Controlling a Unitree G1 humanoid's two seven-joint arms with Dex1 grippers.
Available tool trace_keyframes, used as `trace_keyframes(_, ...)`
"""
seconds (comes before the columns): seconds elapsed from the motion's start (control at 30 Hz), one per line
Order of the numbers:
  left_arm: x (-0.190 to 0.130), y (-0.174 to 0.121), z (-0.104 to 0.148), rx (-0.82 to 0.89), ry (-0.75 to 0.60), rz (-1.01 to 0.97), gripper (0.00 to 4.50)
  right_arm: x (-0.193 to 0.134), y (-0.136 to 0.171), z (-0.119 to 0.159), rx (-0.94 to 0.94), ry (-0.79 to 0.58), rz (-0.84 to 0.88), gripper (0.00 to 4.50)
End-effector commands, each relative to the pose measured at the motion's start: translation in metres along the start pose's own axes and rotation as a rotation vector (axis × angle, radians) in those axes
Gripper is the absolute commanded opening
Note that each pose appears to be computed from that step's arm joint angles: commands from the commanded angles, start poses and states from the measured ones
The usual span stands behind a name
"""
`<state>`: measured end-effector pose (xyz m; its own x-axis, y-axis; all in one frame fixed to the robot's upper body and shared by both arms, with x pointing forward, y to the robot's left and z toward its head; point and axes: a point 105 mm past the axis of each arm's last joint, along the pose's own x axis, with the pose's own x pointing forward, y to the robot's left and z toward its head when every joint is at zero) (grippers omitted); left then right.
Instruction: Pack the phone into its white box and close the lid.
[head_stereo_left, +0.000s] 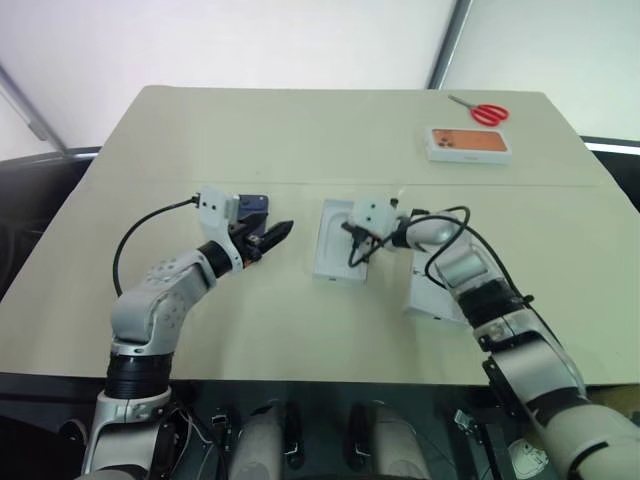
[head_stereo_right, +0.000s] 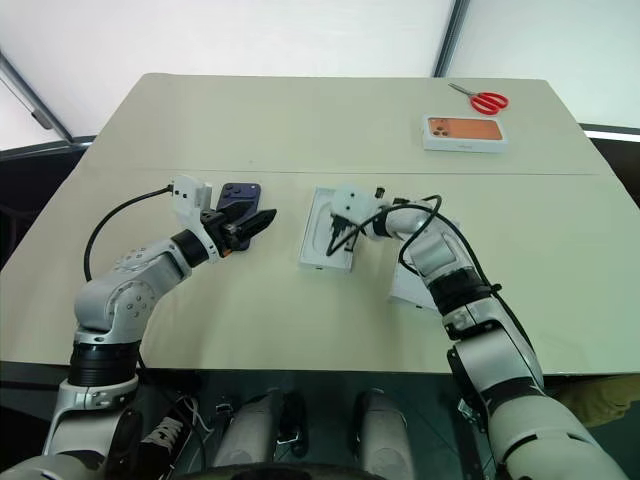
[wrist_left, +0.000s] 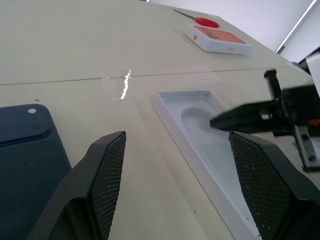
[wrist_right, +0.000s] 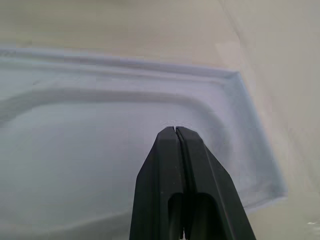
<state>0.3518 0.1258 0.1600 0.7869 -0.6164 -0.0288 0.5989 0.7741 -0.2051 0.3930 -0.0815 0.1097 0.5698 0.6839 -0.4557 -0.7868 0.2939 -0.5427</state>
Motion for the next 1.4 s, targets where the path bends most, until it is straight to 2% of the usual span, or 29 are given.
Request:
trace_keyframes(0.03,0.004,-0.006,0.010,0.025,-0.021,-0.024,3.49,0.005,0.013,0.000,-0.014,0.016,0.046,0.03)
trace_keyframes(0.23,0.010,-0.002,0.002,0.019,0.015,-0.001,3.49,-0.013,-0.031,0.025,0.069,-0.101,-0.127,0.03)
trace_keyframes(0.43,0.013,-0.002,-0.003,0.041,0.040,-0.005,3.49,-0.043,-0.051,0.008,0.159,-0.084,-0.179,0.03)
trace_keyframes(0.53,0.013,-0.001,-0.005,0.010,0.043,-0.010,2.69,-0.057,-0.050,0.002,0.188,-0.089,-0.160,0.00)
trace_keyframes(0.7,0.018,0.000,-0.008,0.046,0.056,0.003,0.20,-0.069,-0.040,-0.013,0.180,-0.038,-0.139,0.00)
trace_keyframes(0.73,0.019,-0.001,-0.007,0.054,0.052,-0.002,0.04,-0.069,-0.038,-0.013,0.197,-0.043,-0.137,0.00)
trace_keyframes(0.8,0.023,-0.001,-0.009,0.049,0.054,0.005,0.04,-0.065,-0.032,-0.012,0.199,-0.045,-0.118,0.00)
trace_keyframes(1.0,0.041,0.004,-0.034,0.110,0.193,0.046,0.04,-0.051,-0.015,-0.019,0.156,0.011,-0.087,0.00)
trace_keyframes(1.07,0.047,0.006,-0.038,0.042,0.221,0.061,0.04,-0.050,-0.016,-0.023,0.120,0.039,-0.102,0.00)
trace_keyframes(1.4,0.063,-0.031,-0.066,0.066,0.358,-0.114,0.04,-0.052,-0.013,-0.027,0.115,0.050,-0.085,0.00)
